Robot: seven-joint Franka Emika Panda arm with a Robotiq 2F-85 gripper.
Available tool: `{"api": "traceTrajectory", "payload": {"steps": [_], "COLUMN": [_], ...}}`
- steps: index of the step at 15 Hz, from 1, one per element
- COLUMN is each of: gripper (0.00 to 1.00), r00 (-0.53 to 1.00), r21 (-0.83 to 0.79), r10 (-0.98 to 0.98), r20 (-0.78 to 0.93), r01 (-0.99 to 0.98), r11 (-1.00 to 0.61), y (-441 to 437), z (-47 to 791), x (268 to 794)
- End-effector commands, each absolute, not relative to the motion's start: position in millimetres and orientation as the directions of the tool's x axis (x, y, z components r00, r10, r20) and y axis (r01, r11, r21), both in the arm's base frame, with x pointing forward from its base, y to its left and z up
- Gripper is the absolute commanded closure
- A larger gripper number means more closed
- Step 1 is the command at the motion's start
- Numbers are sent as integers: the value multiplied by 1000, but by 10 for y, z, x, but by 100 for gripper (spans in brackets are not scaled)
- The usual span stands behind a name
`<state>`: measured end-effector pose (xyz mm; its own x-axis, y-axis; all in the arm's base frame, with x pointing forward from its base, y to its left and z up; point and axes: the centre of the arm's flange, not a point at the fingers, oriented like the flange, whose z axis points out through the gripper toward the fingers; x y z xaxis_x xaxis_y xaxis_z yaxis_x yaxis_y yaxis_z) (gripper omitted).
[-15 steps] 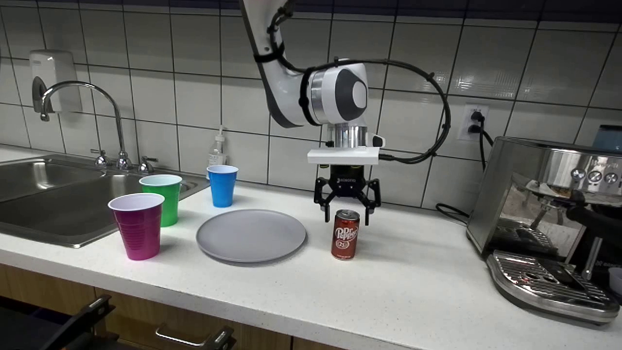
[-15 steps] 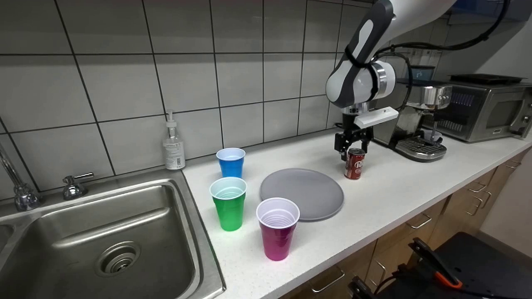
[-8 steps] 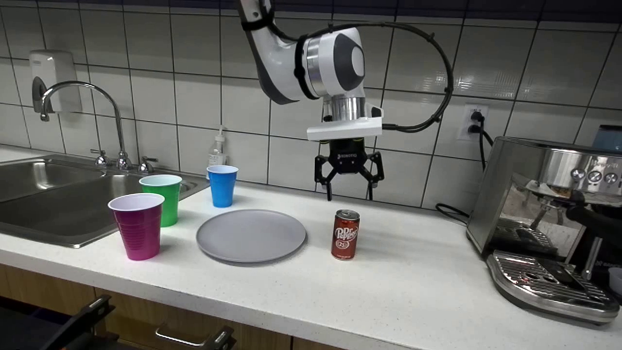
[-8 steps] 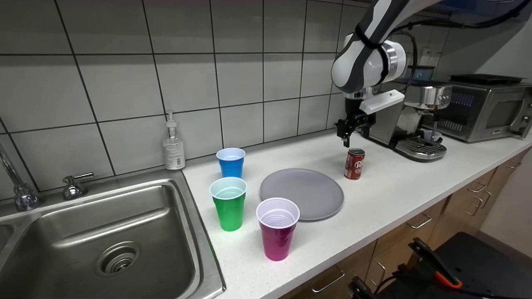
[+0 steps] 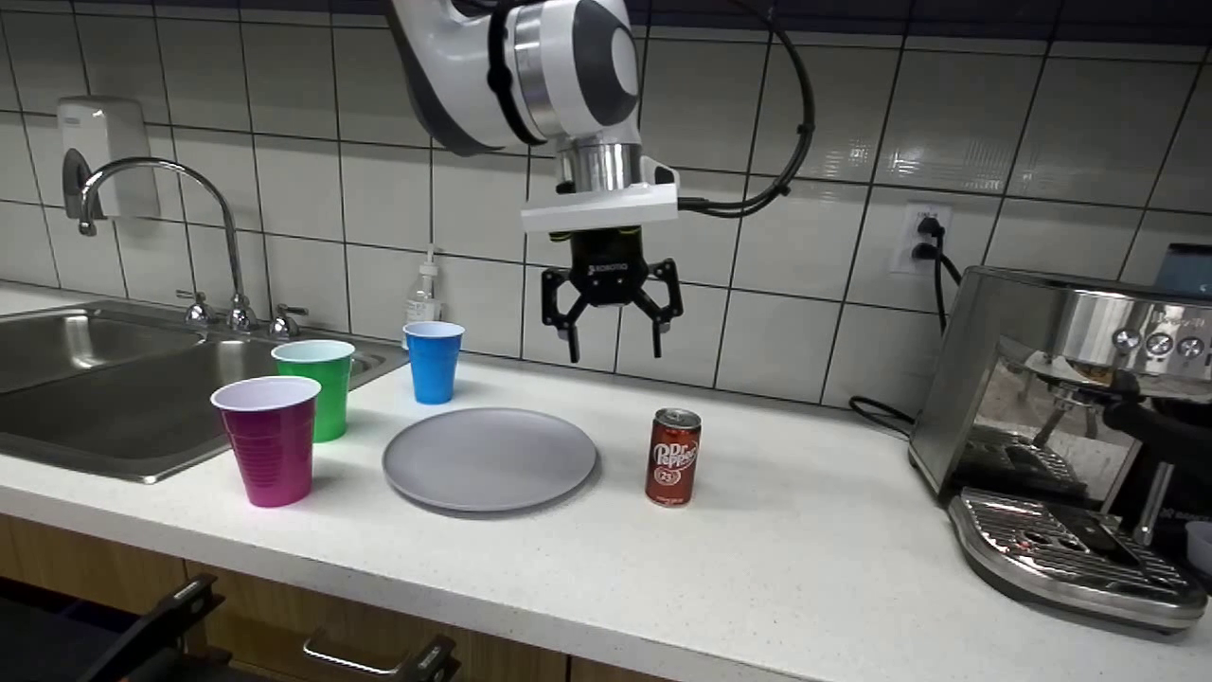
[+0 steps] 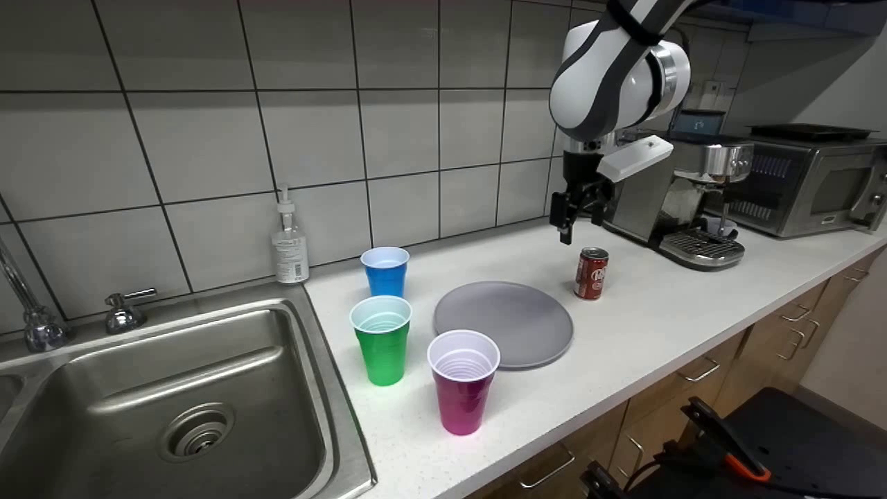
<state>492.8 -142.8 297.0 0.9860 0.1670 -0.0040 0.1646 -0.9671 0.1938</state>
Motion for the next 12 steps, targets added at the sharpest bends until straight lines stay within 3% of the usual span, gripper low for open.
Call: {"api": "traceTrajectory", "payload": {"steps": [1,12], "gripper": [0,0], "r00": [973,873], "r21": [196,163], "r10": [229,488], "r20": [17,-25], "r01": [222,485], "r11": [-955,-859], "y": [-943,329], "z": [3045,2998], "x": [4655,4333]}}
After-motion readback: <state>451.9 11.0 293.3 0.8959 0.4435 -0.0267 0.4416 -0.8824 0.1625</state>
